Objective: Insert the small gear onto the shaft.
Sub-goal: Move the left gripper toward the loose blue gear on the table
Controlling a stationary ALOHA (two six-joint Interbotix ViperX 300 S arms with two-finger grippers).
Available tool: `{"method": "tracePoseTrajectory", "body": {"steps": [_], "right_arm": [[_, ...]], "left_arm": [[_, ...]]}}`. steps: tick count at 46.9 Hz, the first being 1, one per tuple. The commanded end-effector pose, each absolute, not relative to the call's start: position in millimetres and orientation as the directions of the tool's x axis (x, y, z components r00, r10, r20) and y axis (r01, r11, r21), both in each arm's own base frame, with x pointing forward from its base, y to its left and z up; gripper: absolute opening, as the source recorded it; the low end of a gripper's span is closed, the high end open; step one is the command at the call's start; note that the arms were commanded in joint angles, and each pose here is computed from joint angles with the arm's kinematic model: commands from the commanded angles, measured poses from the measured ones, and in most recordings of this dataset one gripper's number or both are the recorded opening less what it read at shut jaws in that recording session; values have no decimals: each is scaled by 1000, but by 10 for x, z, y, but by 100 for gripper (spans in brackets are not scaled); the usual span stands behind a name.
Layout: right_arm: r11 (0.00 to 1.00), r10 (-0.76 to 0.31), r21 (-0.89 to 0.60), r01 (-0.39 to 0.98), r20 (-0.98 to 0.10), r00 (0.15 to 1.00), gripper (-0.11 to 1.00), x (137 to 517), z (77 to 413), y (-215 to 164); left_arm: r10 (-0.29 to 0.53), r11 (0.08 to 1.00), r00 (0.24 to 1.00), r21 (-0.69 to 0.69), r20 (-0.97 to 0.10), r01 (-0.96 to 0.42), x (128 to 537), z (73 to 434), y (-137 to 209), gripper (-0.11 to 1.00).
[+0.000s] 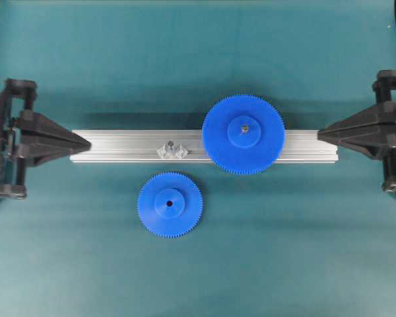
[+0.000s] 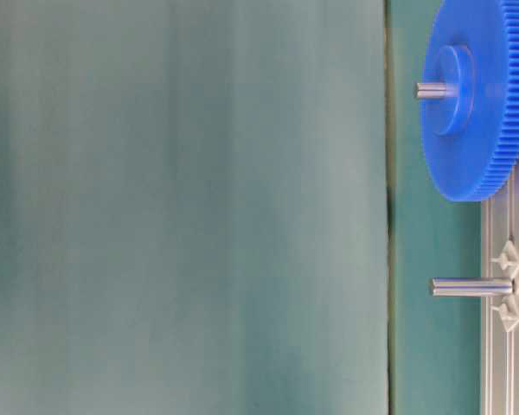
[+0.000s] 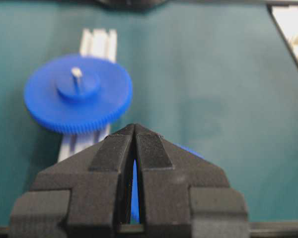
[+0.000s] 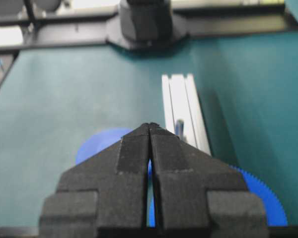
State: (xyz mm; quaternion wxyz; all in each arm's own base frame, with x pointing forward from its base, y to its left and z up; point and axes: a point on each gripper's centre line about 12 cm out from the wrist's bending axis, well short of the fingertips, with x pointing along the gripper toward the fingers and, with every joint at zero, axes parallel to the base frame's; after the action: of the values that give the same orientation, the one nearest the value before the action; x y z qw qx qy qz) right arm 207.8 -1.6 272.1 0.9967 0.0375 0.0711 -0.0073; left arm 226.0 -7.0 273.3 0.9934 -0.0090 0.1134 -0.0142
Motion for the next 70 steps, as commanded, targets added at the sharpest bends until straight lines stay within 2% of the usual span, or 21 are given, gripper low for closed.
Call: {"method": "tracePoseTrajectory", "body": {"steps": [1,16,34,70], "right_arm": [[996,-15,89,29,-148,989,2,2152,2788,-30],[995,-23,85,47,-270,963,2,2307,2651,-54],[993,-45,84,77,-328,944,2,2327,2578,-113],[986,-84,78,147,-527,846,2,2342,2178,-242]], "left_arm": [[-42,999,972,-25,-230,37,2359,2791,-102,0],[-59,998,947,-25,-317,54,2546,2738,-160,0],[-56,998,868,-65,-493,27,2831,2646,-188,0],[-98,995,809,-51,-580,84,3188,2392,-394,0]]}}
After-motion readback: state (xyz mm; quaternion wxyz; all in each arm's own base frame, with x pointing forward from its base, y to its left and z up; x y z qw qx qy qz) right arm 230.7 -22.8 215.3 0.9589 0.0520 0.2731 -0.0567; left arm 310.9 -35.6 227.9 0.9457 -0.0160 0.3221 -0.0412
